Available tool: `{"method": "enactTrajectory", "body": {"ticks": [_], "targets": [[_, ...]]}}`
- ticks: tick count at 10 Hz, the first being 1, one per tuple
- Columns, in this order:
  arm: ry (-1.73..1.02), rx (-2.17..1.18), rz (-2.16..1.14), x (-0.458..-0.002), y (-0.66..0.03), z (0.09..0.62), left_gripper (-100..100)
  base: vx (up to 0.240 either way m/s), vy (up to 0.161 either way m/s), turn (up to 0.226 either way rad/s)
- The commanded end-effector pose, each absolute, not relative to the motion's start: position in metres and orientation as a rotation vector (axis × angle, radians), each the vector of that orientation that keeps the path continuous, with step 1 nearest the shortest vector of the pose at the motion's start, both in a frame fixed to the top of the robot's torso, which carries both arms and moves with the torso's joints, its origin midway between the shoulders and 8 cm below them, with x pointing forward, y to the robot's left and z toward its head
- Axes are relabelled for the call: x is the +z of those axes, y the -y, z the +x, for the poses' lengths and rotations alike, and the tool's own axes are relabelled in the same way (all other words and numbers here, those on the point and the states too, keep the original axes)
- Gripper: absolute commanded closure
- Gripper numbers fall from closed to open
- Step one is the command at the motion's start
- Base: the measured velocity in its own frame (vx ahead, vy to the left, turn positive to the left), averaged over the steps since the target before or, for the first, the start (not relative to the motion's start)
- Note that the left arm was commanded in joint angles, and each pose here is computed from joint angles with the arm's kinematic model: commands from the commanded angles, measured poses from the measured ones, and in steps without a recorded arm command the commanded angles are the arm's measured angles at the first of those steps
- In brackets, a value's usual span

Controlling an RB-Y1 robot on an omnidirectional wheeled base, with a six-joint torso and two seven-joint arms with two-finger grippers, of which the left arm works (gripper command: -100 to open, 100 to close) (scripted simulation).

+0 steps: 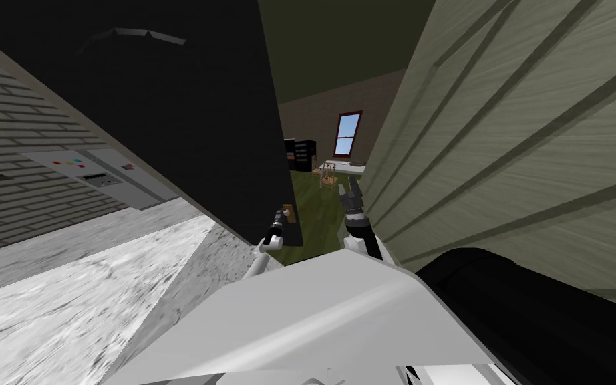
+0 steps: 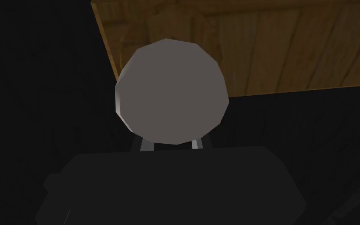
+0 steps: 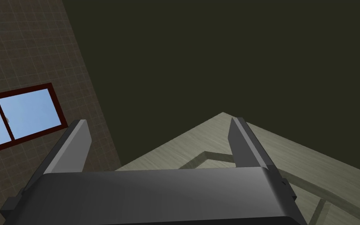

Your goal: Push the door open

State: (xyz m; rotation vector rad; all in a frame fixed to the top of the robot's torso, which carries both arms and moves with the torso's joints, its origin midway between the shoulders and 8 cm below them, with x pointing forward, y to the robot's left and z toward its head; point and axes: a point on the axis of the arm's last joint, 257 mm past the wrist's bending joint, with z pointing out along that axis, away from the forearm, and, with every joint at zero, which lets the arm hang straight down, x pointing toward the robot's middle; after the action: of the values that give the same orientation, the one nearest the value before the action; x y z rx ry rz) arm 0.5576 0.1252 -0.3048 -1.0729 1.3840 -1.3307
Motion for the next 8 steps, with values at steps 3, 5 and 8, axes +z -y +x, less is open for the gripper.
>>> {"method": "enactTrajectory", "body": {"ticks": [3, 5, 8], "targets": [[-1.386, -1.333, -1.063, -0.302, -0.125, 0.558, -100, -0.023, 0.024, 0.062], [-1.392, -1.346, -1.062, -0.301, -0.118, 0.557, -100, -0.216, 0.010, -0.007], [-1.400, -1.372, -1.064, -0.299, -0.104, 0.554, -100, -0.198, 0.027, -0.005]]}}
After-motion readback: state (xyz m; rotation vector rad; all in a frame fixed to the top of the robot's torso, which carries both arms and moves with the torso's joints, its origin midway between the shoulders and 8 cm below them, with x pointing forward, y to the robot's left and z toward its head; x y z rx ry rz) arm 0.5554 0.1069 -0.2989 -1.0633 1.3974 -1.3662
